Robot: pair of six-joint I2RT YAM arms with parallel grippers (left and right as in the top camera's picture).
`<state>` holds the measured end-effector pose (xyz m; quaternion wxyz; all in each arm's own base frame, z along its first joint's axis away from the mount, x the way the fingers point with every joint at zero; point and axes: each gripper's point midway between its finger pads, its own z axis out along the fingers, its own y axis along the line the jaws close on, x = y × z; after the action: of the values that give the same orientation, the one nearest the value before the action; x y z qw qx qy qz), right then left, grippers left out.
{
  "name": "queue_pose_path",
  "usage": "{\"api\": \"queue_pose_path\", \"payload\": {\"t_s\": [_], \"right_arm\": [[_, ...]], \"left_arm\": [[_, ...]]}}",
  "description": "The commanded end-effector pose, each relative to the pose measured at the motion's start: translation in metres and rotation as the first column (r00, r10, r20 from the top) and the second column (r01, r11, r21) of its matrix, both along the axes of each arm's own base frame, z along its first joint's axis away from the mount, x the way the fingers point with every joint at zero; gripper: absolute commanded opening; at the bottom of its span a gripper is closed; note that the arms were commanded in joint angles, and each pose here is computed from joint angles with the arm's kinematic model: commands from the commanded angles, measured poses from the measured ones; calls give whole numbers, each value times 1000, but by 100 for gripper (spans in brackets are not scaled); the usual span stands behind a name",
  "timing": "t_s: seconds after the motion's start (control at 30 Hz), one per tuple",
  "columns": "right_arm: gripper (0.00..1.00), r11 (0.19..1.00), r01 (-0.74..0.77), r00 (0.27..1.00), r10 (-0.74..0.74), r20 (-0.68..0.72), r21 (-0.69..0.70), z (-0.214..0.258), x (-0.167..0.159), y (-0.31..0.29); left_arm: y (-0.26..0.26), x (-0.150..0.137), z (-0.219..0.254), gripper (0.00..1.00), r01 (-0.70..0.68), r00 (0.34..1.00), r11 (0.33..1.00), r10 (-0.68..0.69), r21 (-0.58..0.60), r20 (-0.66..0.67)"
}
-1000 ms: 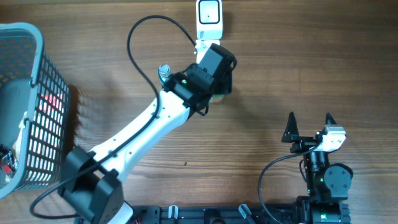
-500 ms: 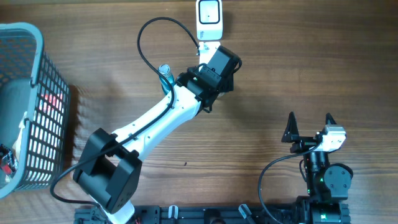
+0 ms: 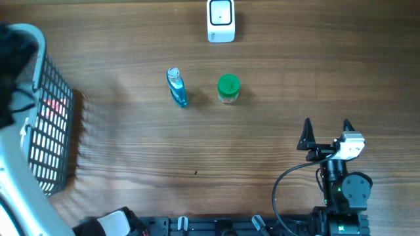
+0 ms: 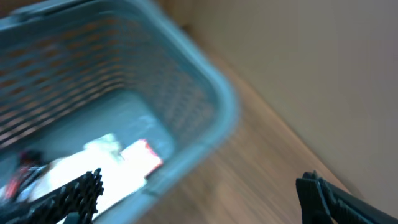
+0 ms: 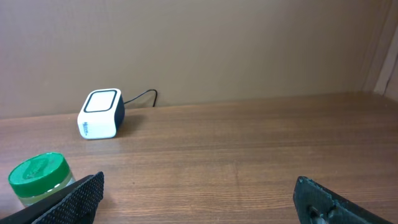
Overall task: Scan the item barcode
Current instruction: 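Carry the green-lidded jar out and set it beside the bottle, then reach the left gripper into the basket and grasp the hex wrench pack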
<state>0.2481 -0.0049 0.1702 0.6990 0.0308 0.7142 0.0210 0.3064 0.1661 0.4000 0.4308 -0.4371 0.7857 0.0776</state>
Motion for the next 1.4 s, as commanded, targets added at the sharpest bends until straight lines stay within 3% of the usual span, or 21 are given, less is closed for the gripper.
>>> {"api": "queue_pose_path", "payload": {"t_s": [0.0, 0.17, 0.33, 0.47, 0.6, 0.93, 1.27, 1.37], "right_arm": [[100, 1000, -12, 1000, 13, 9, -18, 2, 0, 2], [100, 1000, -12, 1000, 13, 9, -18, 2, 0, 2], [100, 1000, -12, 1000, 13, 9, -18, 2, 0, 2], [100, 1000, -12, 1000, 13, 9, -17, 2, 0, 2], [100, 1000, -12, 1000, 13, 9, -17, 2, 0, 2], [100, 1000, -12, 1000, 13, 9, -18, 2, 0, 2], [100, 1000, -12, 1000, 13, 9, -18, 2, 0, 2], [100, 1000, -12, 1000, 13, 9, -18, 2, 0, 2]], "left_arm": [[70, -40, -23, 100, -262, 965, 959, 261, -105, -20], [109, -51, -109, 100, -366, 926, 914, 339, -172, -168], [121, -53, -205, 100, -254, 914, 964, 214, -76, -346], [121, -59, -224, 100, -98, 872, 995, 76, -21, -485], [126, -88, -238, 100, -117, 784, 993, 94, 4, -614], [154, -151, -276, 98, -320, 746, 947, 234, -28, -623], [165, -150, -340, 98, -325, 721, 944, 207, -60, -661], [168, -148, -355, 93, -312, 711, 947, 182, -73, -679]]}}
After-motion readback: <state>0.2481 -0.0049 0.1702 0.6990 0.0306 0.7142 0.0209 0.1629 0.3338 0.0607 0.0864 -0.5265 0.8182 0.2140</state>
